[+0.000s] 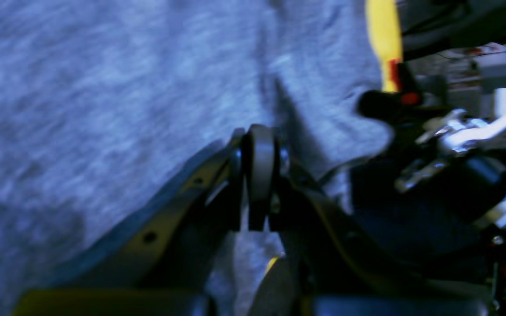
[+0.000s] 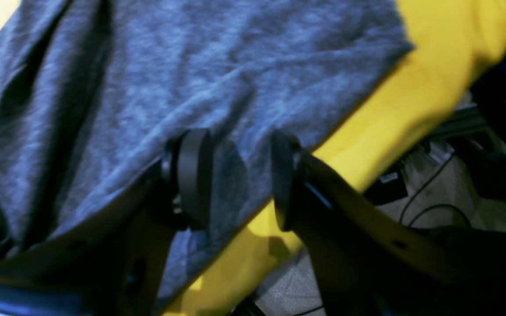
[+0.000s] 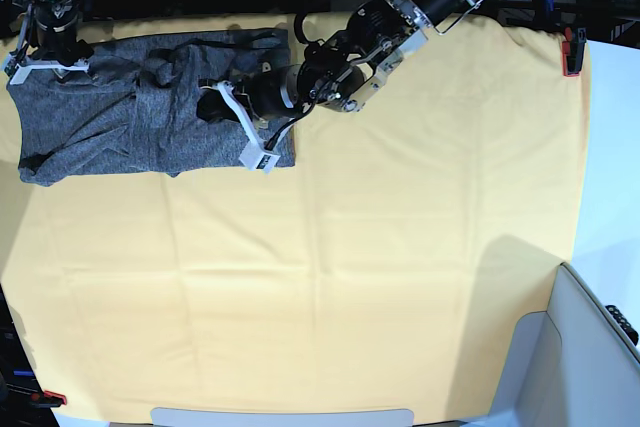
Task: Fold the T-shirt properly
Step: 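Press the fold flat with the left gripper and open it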
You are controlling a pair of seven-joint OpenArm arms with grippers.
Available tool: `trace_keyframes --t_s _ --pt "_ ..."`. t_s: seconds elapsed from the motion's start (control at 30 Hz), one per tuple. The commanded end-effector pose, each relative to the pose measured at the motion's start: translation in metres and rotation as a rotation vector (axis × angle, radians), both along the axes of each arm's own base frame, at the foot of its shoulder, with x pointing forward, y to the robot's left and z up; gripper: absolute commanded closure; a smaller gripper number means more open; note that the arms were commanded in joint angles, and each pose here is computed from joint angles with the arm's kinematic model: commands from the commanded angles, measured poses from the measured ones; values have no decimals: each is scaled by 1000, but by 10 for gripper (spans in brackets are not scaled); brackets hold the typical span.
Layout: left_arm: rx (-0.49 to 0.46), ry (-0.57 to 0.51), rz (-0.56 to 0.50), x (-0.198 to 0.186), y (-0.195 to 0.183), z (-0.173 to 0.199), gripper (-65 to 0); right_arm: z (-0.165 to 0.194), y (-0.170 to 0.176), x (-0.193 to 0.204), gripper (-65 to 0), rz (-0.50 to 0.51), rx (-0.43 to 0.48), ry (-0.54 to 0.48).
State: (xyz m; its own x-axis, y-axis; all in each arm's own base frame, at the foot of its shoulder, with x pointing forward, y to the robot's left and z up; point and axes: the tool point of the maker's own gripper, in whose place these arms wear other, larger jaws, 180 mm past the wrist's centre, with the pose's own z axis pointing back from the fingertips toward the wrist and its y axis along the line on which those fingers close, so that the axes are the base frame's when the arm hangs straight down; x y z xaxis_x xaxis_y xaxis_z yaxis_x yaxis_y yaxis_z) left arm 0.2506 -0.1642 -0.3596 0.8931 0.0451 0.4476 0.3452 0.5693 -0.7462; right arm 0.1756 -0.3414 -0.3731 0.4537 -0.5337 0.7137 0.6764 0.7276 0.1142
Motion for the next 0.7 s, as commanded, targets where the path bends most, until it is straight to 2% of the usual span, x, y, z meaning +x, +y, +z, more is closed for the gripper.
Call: trace_keyframes --t_s 0.0,0.37,0.67 --pt "-38 -25 -18 0 -10 14 -2 10 -6 3 -227 6 -36 -24" --pt "-17 -36 -124 -27 -28 11 -2 9 -6 2 -227 6 -35 -22" --pt "-3 -101 -290 -53 -67 21 -2 9 -5 2 -227 5 -32 -23"
